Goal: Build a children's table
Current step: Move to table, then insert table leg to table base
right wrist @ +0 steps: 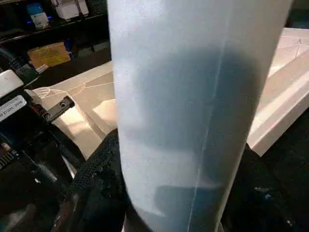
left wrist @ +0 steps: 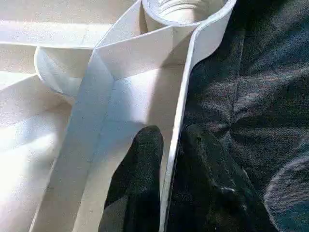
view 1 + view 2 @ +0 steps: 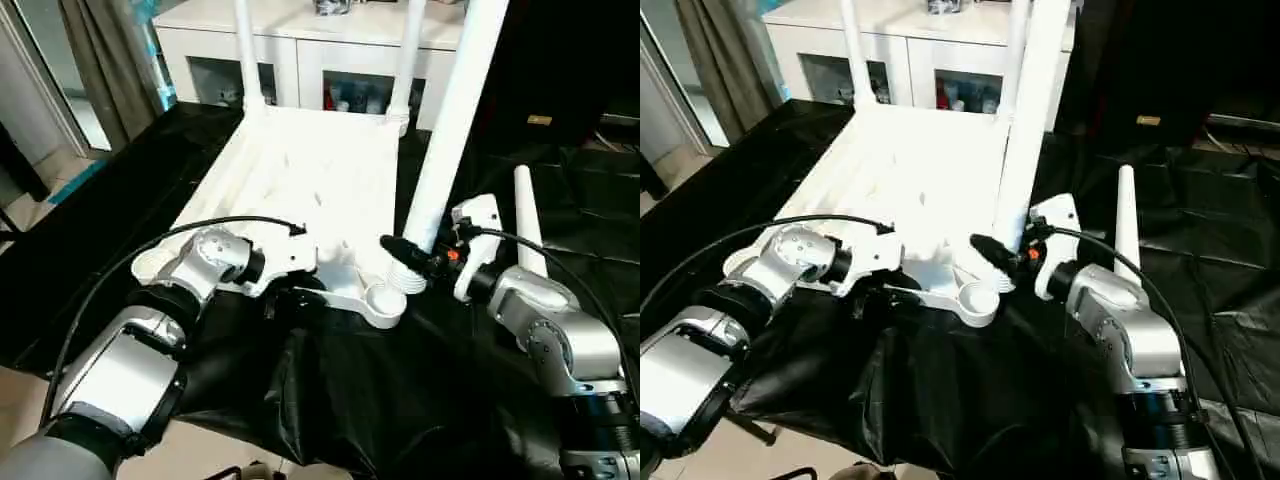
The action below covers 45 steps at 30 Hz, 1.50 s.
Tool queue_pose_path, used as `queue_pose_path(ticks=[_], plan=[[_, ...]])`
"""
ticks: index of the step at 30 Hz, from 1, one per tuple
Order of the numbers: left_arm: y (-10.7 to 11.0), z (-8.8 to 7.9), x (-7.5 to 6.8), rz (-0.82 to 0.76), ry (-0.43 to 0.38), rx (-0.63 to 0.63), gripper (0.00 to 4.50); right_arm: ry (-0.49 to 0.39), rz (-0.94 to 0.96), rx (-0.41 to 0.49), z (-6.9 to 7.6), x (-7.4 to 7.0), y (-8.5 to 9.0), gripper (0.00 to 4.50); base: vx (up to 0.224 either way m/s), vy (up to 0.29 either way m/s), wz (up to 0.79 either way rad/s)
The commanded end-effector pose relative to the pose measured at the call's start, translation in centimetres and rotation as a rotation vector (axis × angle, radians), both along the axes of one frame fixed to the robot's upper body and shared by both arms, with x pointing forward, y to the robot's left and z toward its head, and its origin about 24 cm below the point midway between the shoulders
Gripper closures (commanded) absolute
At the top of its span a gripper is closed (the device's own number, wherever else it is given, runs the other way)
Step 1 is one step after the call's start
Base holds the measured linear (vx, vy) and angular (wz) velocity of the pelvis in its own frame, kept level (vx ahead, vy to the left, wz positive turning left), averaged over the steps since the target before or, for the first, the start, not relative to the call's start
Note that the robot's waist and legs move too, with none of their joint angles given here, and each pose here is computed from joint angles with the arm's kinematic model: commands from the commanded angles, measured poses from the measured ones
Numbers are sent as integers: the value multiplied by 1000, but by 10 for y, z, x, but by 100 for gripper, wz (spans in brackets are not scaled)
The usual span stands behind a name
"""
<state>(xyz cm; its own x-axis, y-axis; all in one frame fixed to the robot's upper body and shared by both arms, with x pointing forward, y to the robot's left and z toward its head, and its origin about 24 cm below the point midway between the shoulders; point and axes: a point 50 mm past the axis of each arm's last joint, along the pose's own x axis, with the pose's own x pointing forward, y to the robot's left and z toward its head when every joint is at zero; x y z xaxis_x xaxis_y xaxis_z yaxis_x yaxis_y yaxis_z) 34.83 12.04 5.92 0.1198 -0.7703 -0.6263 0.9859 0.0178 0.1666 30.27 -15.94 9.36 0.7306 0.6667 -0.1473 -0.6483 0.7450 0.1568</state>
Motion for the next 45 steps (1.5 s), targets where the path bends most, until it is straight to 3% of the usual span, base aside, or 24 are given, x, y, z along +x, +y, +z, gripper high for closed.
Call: queue_pose_path(ticks=[1, 10, 15, 18, 22, 29, 34, 37, 45], plan=[[0, 4, 2, 2, 1, 9, 385, -36, 8, -1, 7, 2, 0, 259, 0, 0, 0], [-1, 4, 2, 36, 92, -79, 443, -33, 18, 1, 6, 2, 3, 259, 0, 0, 0], [9, -13, -4, 127, 134, -42, 450, -30, 27, 3, 5, 3, 5, 259, 0, 0, 0], [11, -26, -8, 220, 135, -35, 450, -25, 32, 5, 4, 3, 5, 259, 0, 0, 0], [7, -30, -13, 236, 102, -49, 450, -17, 42, 7, 2, 4, 7, 259, 0, 0, 0], [-8, -27, -19, 184, 54, -129, 450, -12, 56, 6, 1, 8, 11, 259, 0, 0, 0], [-8, -24, -18, 205, 63, -154, 450, -11, 52, 7, 1, 11, 11, 259, 0, 0, 0], [-5, -22, -16, 232, 76, -159, 393, -12, 52, 10, 1, 11, 11, 259, 0, 0, 0], [0, -19, -11, 251, 66, -149, 376, -16, 50, 13, 1, 12, 12, 259, 0, 0, 0]])
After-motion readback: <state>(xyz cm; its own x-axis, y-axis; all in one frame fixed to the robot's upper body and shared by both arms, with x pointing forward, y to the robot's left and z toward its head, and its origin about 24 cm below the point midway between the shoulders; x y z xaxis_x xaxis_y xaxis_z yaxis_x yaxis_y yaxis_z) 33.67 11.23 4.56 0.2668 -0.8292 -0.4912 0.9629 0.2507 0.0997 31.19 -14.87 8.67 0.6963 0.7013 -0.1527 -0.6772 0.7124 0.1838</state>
